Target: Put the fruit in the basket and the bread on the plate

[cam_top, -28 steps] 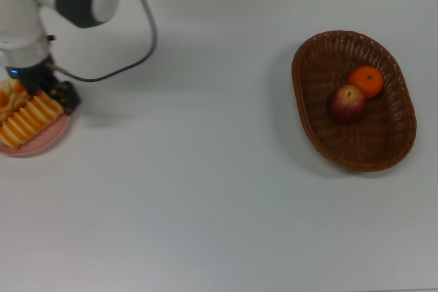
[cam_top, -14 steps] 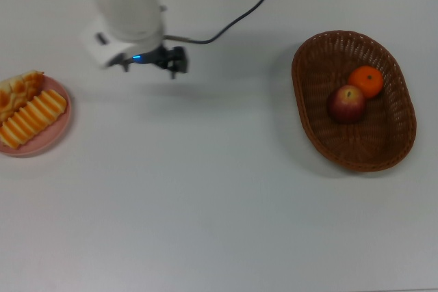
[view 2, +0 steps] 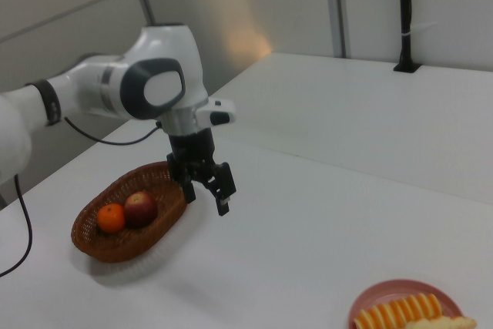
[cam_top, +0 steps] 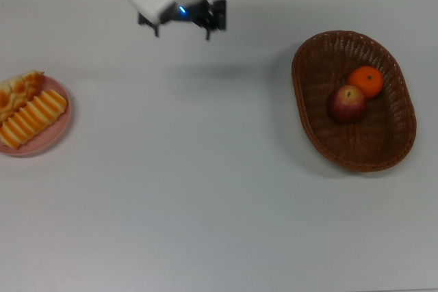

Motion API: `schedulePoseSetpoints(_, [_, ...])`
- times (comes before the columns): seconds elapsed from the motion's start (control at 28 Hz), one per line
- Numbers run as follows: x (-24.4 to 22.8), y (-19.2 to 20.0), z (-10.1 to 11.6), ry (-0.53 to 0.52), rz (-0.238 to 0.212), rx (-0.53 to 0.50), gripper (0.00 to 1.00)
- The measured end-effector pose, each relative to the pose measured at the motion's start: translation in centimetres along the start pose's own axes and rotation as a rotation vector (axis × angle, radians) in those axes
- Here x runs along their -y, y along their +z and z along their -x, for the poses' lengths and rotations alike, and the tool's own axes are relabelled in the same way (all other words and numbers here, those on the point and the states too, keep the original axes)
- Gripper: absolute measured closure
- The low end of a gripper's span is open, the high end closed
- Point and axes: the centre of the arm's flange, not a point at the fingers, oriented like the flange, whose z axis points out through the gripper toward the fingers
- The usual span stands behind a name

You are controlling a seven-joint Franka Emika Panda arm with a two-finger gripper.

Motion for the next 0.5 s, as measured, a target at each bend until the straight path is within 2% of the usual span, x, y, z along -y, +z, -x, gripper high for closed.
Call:
schedulePoseSetpoints(0.29, [-4.8,-4.2,3.3,0.016,-0.016,-0.035,0.0])
schedulePoseSetpoints(0.5, [-4.7,-4.5,3.5,0.012,-0.017,-0.04,0.0])
